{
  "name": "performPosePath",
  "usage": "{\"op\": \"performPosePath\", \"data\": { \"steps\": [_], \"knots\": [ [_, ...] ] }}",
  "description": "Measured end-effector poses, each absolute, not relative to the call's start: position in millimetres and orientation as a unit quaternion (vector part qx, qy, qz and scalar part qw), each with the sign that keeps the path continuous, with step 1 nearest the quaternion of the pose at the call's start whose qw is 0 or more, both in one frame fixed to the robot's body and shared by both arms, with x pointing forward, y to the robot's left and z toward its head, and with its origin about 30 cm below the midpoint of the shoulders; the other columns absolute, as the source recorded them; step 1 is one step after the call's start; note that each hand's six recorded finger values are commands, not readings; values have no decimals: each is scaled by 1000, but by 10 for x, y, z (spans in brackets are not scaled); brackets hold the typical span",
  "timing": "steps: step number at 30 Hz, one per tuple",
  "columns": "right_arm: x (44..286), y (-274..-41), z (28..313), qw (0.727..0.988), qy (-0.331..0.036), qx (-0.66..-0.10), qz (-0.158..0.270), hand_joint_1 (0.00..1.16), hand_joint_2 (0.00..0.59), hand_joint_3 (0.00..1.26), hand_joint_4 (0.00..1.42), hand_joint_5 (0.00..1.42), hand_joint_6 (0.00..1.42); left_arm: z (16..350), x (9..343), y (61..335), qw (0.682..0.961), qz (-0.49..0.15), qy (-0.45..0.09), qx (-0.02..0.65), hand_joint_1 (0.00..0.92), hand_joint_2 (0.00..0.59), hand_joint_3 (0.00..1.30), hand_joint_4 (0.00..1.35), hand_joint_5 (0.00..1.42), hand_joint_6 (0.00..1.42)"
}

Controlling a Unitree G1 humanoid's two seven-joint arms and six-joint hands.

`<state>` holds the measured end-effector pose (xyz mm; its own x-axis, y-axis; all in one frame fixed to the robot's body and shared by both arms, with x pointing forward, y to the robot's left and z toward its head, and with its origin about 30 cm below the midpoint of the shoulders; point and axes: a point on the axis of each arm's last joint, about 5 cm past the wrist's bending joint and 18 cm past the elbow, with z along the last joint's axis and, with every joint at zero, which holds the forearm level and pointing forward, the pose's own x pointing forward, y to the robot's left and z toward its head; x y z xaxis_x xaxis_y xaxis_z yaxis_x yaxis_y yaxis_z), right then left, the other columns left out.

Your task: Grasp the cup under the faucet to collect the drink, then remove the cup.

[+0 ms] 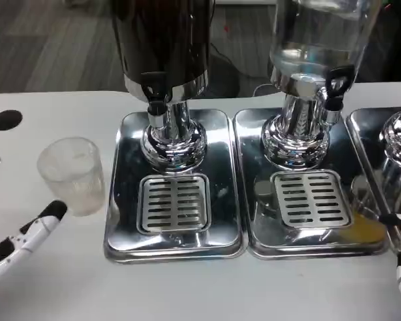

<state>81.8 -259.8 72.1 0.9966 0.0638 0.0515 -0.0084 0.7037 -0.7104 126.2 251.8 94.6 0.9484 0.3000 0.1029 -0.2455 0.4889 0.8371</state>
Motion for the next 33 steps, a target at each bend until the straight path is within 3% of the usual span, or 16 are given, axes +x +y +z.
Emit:
{"op": "performPosePath", "data": {
  "steps": [14,24,33],
  "knots": [
    [779,-2623,723,925,-34,-379,21,543,578,281,178,194,64,1080,1527,2482,842,174,39,509,163,45,137,110,365,751],
    [743,-2627,724,927,-33,-372,26,539,562,285,178,194,64,1075,1688,2569,863,219,80,448,162,44,137,110,376,755],
    [730,-2556,793,930,-54,-359,49,539,560,285,178,194,77,1038,1835,2521,868,209,93,440,164,51,186,151,433,791]
  ]
}}
